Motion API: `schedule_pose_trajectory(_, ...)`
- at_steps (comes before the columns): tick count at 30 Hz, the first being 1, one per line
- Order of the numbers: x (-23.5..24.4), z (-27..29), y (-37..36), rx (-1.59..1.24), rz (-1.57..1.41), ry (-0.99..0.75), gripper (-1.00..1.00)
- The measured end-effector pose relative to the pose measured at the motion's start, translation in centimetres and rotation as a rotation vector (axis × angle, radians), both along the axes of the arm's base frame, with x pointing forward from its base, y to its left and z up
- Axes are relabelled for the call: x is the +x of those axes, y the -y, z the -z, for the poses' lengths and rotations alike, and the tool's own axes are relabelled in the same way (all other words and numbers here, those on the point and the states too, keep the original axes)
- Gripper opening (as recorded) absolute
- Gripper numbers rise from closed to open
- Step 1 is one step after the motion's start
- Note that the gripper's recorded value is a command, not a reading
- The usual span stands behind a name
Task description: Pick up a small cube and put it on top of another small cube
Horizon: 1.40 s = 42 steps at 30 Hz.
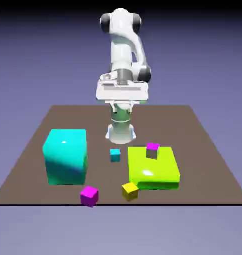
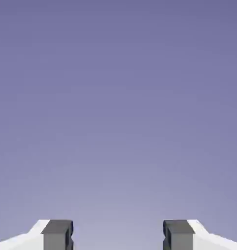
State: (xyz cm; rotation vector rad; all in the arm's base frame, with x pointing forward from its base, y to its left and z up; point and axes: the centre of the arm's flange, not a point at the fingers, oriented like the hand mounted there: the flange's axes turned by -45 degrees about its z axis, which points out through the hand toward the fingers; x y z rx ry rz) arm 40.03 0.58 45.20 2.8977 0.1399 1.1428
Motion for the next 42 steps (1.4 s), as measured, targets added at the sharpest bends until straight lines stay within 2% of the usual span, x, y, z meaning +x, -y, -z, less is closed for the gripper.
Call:
schedule_pose_trajectory(11, 8.9, 8.1, -0.2, -0.257, -0.276, -0.42, 0.0)
schedule_pose_trajectory(20, 14.2, 17.0, 0.9, -0.493, -0.498, -0.781, 0.0)
schedule_pose_trajectory(33, 18.2, 29.8, 3.9, -0.862, -0.769, -1.355, 0.0)
schedule_pose_trajectory(35, 18.3, 29.9, 3.9, -0.866, -0.771, -1.36, 0.0)
schedule_pose_trajectory(37, 17.3, 33.6, 6.1, -0.867, -0.771, -1.36, 0.0)
schedule_pose_trajectory(38, 16.7, 35.3, 7.2, -0.866, -0.771, -1.36, -1.0)
schedule_pose_trajectory(40, 16.7, 35.4, 7.2, -0.864, -0.771, -1.36, -1.0)
schedule_pose_trajectory(42, 17.8, 31.7, 5.0, -0.864, -0.771, -1.361, -1.0)
